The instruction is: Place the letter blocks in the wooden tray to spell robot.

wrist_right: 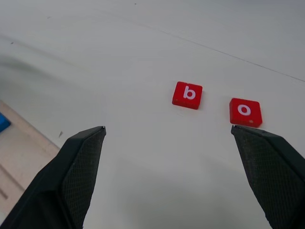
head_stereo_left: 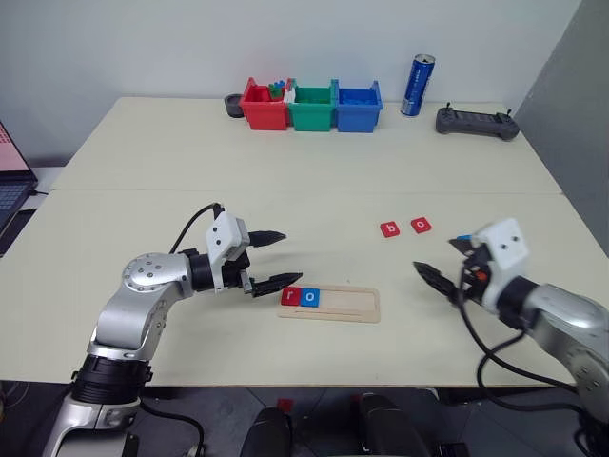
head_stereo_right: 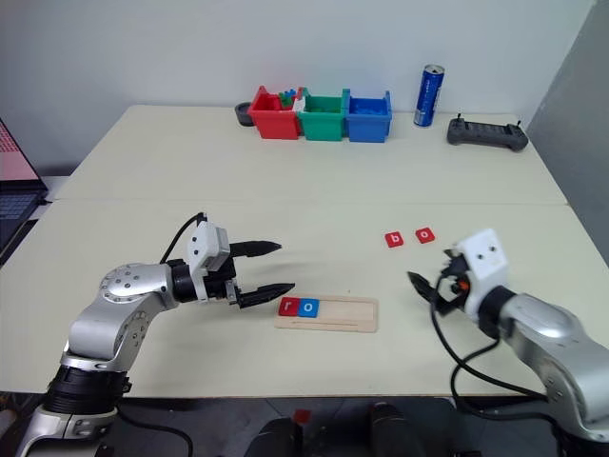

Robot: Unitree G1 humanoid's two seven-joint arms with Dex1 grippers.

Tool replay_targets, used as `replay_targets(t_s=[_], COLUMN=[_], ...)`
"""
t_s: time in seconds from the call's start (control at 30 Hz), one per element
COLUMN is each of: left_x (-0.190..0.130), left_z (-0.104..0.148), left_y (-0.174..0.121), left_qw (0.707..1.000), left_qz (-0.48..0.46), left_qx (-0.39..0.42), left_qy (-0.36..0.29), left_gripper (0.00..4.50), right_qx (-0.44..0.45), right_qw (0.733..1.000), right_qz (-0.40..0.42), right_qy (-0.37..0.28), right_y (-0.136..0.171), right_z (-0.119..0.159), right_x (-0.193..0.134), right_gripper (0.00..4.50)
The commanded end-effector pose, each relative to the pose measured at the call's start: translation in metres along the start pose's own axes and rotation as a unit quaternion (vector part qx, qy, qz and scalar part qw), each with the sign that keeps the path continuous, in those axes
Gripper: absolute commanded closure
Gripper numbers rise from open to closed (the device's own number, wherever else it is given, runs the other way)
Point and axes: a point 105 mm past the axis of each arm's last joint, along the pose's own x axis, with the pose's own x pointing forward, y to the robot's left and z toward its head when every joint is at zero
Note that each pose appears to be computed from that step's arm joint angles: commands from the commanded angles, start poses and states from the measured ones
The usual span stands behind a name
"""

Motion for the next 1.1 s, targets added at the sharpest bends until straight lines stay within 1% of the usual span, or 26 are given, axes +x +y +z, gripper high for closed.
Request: replay_targets(t_s=[0.03,0.1,0.2,0.33,0.53,0.77,0.87,0.97,1.03,1.1], left_x=[-0.006,-0.010,-0.017,-0.026,-0.030,-0.036,-0.038,-0.038,-0.038,-0.038], left_z=[0.011,0.011,0.010,0.007,0.010,0.005,0.001,-0.001,-0.001,-0.003], left_y=[-0.007,-0.010,-0.014,-0.020,-0.026,-0.025,-0.027,-0.028,-0.029,-0.030], left_qw=[0.999,0.999,0.998,0.996,0.995,0.995,0.995,0.995,0.995,0.996], left_qz=[-0.034,-0.042,-0.056,-0.071,-0.079,-0.074,-0.073,-0.073,-0.071,-0.071], left_qx=[0.017,0.015,0.010,0.008,0.004,0.009,0.009,0.008,0.009,0.009], left_qy=[0.003,0.011,0.024,0.047,0.054,0.073,0.074,0.070,0.063,0.061], left_gripper=[0.05,0.05,0.05,0.05,0.05,0.05,0.00,0.00,0.00,0.00], right_qx=[0.000,0.007,0.002,0.008,0.034,0.048,0.063,0.067,0.068,0.066], right_qw=[0.999,0.999,0.998,0.998,0.998,0.995,0.992,0.992,0.992,0.992], right_qz=[-0.037,-0.051,-0.057,-0.061,-0.059,-0.083,-0.099,-0.101,-0.100,-0.098], right_qy=[0.003,0.004,0.007,0.013,0.007,0.030,0.042,0.045,0.044,0.036], right_y=[-0.007,-0.010,-0.009,-0.008,-0.005,-0.012,-0.018,-0.020,-0.019,-0.017], right_z=[0.004,0.004,0.002,-0.006,-0.010,-0.021,-0.027,-0.029,-0.030,-0.027], right_x=[0.023,0.039,0.054,0.077,0.098,0.111,0.110,0.110,0.109,0.107], right_gripper=[0.00,0.00,0.00,0.00,0.00,0.00,0.56,1.57,2.37,3.04])
